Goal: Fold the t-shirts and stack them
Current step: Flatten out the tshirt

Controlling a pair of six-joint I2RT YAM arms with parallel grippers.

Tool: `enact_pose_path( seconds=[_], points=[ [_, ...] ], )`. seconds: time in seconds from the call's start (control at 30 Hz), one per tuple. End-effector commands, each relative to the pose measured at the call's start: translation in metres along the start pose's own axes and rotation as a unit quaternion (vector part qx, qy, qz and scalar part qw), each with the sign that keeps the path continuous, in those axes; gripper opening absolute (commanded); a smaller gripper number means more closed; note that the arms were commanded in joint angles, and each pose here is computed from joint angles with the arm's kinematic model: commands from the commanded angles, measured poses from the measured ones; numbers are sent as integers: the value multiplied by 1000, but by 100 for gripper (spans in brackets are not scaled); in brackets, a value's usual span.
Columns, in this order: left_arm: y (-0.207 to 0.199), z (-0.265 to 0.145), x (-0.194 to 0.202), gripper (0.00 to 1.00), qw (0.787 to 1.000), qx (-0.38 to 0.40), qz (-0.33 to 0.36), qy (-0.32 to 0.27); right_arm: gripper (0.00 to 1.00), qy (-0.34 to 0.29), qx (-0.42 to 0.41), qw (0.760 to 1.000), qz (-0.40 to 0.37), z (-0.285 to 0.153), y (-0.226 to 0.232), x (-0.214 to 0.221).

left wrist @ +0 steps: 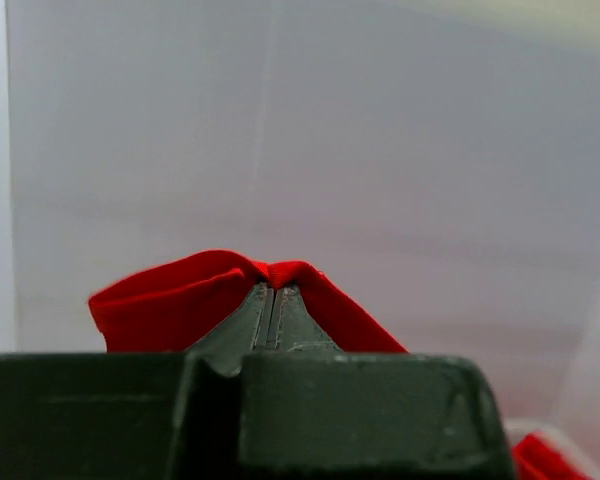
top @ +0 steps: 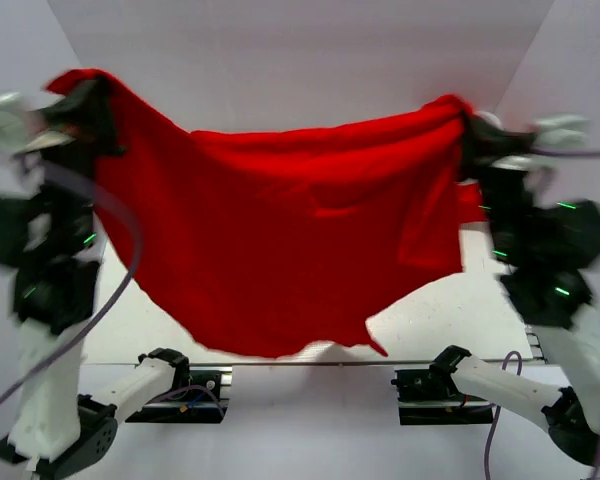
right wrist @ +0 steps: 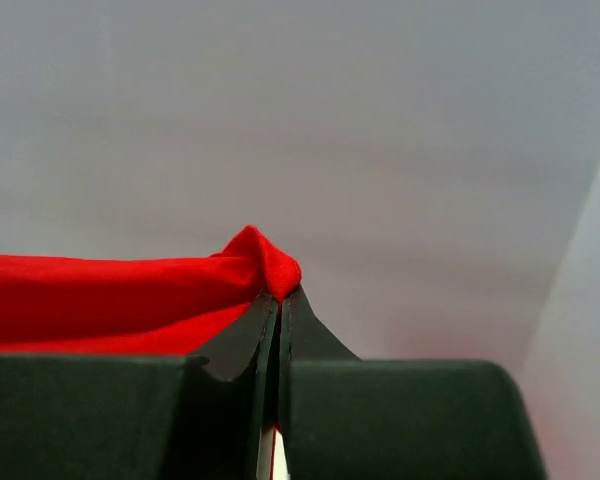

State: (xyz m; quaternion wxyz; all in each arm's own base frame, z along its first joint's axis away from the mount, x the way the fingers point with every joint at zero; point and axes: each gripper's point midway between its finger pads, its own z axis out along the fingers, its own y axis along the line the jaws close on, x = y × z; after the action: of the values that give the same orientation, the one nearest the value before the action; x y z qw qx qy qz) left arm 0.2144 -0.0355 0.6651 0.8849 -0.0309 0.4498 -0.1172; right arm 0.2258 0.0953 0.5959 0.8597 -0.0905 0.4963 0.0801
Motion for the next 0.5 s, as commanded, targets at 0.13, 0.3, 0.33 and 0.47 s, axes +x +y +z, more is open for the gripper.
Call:
enact_pose_path(
  seconds=[0.13, 0.3, 0.33, 0.47],
  points=[
    [79, 30, 283, 0, 946, -206, 116, 221, 0, 243, 141, 959, -45, 17, 20, 259],
    [133, 24, 463, 0, 876, -267, 176, 361, 51, 430, 120, 894, -40, 6, 43, 437],
    [139, 27, 489, 12, 868, -272, 166, 381, 65, 462, 122, 877, -52, -1, 33, 455],
    [162, 49, 563, 100, 816, -290, 169, 470, 90, 528, 108, 840, -66, 18, 35, 504]
  ],
)
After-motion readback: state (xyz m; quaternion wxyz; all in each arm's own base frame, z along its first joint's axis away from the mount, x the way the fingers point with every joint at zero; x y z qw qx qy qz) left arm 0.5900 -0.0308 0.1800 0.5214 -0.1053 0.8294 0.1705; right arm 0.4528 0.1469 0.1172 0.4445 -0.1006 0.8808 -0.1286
